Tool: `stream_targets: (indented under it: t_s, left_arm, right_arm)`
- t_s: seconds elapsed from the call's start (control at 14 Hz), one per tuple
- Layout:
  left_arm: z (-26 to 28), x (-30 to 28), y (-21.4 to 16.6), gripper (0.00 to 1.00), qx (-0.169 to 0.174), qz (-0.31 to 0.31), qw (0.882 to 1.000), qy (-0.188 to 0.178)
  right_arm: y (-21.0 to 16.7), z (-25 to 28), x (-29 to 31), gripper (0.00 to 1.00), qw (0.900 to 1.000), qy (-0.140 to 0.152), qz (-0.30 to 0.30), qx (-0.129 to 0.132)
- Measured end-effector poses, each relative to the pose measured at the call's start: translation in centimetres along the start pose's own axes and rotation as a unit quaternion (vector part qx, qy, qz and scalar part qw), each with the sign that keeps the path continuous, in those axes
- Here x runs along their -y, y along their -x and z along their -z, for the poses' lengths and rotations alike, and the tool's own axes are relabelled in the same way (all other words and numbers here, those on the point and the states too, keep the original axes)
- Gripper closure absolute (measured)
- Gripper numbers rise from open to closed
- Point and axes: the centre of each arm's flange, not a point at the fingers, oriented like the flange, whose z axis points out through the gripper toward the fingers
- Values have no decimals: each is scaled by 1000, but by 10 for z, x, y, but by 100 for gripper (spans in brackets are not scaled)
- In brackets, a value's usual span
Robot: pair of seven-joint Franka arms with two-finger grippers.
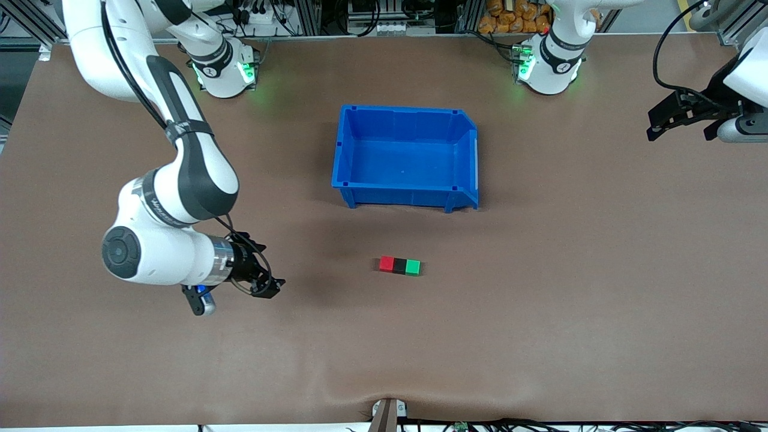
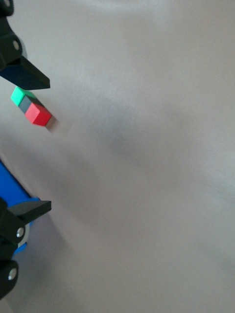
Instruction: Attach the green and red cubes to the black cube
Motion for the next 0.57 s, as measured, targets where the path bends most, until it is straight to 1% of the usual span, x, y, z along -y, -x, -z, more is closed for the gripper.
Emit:
stream_targets:
  t_s: [0.21, 0.43, 0.57]
  left_arm:
    - [0, 0, 0, 0, 0, 0, 1000, 0]
    - [0, 0, 0, 0, 0, 0, 1000, 0]
    - [0, 0, 0, 0, 0, 0, 1000, 0]
  right_arm:
    - [-6, 14, -9, 0, 1000, 9, 29, -1]
    - [-8, 22, -15, 0, 998, 24, 62, -9]
    - [-6, 27, -17, 0, 996, 26, 83, -13]
